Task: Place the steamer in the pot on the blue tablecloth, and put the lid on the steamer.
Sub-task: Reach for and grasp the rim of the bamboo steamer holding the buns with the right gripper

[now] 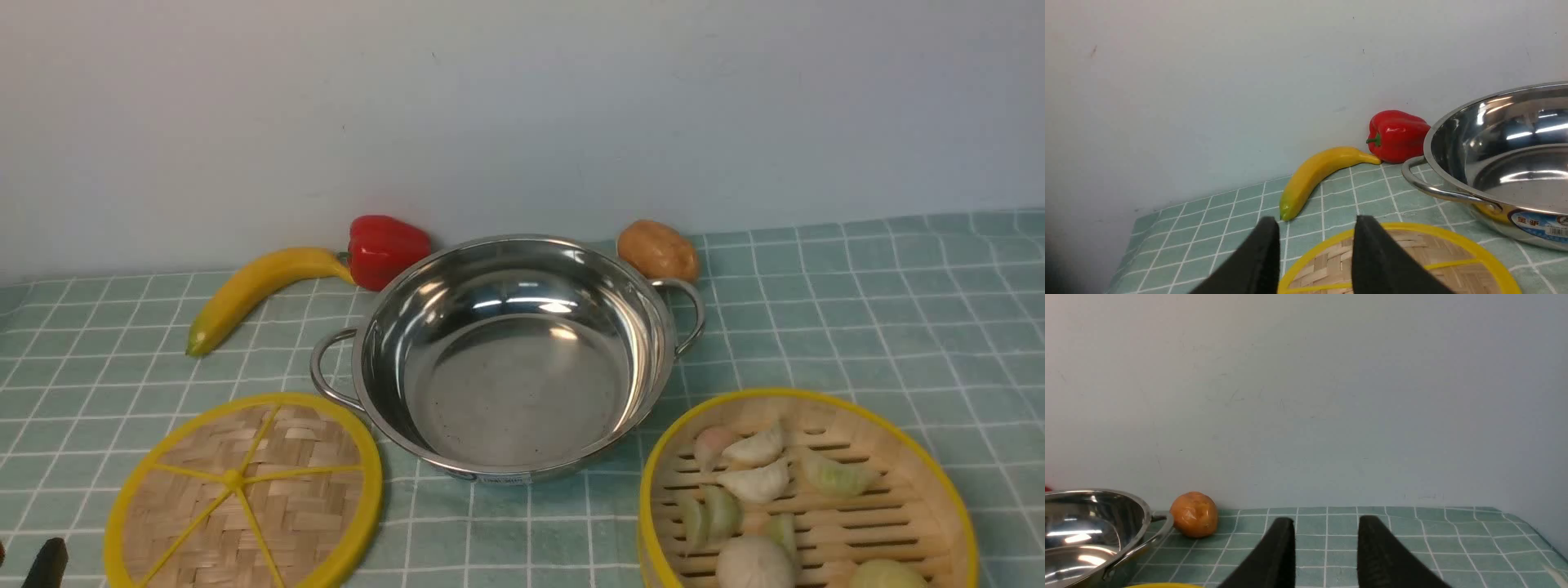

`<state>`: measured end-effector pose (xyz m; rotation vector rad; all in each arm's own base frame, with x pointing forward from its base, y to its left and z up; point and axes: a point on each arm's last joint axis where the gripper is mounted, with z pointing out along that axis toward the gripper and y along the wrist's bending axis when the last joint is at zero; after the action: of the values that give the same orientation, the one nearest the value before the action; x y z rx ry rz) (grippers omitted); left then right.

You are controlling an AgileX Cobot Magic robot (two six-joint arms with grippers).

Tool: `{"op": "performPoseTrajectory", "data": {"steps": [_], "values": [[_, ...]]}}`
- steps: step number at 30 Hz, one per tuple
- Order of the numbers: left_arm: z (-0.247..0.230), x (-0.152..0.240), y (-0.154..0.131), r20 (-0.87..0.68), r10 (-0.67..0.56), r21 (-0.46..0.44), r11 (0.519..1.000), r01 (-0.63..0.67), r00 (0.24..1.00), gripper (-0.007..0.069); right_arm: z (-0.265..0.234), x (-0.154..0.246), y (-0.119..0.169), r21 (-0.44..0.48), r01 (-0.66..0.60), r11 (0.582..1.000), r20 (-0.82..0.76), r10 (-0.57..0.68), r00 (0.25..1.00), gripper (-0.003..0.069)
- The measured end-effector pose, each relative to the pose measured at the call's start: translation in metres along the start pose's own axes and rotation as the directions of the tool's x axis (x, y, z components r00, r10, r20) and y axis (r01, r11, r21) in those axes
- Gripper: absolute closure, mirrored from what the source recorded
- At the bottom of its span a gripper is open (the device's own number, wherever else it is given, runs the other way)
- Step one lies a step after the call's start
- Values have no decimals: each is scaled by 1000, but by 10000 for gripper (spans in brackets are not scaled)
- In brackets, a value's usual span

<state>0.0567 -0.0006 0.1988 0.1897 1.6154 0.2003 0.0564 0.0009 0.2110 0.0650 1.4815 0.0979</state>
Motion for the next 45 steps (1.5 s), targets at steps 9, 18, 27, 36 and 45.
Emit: {"op": "performPoseTrajectory", "data": {"steps": [9, 18, 27, 36, 45], "values": [[0, 0, 0, 0, 0, 0, 1000, 0, 1000, 382, 0, 0, 0, 0, 0, 1000, 0, 0, 1000, 419], [0, 0, 0, 0, 0, 0, 1000, 0, 1000, 382, 0, 0, 0, 0, 0, 1000, 0, 0, 1000, 419], [0, 0, 0, 0, 0, 0, 1000, 0, 1000, 382, 0, 0, 0, 0, 0, 1000, 0, 0, 1000, 419], [0, -3, -4, 6, -543, 51, 839, 542, 840, 382, 0, -2, 0, -3, -292, 956, 20, 292, 956, 419], [0, -8, -3, 13, -874, 93, 485, 869, 486, 382, -1, -10, -4, -48, -704, 708, 102, 705, 702, 419]]}}
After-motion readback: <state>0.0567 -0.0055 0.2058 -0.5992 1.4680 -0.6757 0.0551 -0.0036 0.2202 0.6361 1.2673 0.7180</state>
